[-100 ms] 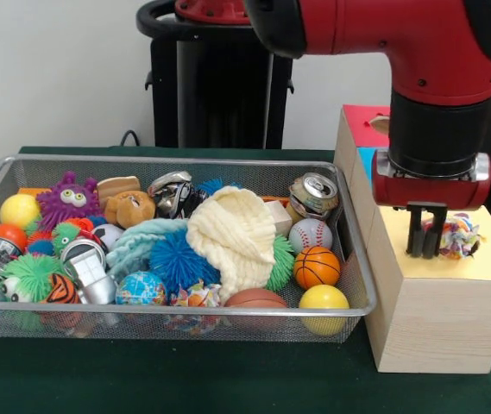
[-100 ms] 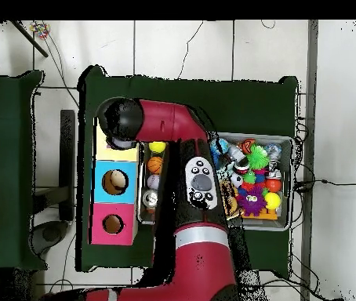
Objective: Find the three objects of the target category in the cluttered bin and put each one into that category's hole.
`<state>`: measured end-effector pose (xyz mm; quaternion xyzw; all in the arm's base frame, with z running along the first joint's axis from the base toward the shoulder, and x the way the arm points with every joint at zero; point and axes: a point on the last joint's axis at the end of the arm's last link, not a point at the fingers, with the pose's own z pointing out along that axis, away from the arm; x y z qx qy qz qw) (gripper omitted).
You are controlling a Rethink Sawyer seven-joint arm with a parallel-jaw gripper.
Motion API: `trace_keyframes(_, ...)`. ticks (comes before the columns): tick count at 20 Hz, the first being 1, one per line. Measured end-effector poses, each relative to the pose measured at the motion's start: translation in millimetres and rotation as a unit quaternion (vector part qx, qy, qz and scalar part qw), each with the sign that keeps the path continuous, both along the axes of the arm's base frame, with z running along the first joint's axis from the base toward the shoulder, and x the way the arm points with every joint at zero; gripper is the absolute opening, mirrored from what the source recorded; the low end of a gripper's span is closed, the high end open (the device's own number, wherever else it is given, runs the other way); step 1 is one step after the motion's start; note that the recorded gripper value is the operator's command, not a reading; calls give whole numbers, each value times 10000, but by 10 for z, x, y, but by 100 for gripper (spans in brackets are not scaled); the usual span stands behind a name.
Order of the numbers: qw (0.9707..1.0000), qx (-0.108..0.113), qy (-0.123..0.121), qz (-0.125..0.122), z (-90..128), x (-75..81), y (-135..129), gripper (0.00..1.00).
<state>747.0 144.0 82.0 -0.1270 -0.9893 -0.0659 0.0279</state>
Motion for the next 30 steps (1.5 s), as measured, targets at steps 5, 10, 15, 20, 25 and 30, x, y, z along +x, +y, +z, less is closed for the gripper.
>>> trace_keyframes(5,9999,132,59,-57,-9,10,-31,0)
trace_keyframes(10,9995,278,92,-119,-21,18,-64,0)
trace_keyframes(15,9989,426,157,-151,-19,-19,-44,0)
trace_keyframes(20,9979,567,270,-125,-27,-114,50,0)
trace_keyframes(25,9970,678,366,-57,-59,-197,178,0)
trace_keyframes(30,9964,725,447,-12,-92,-273,244,0)
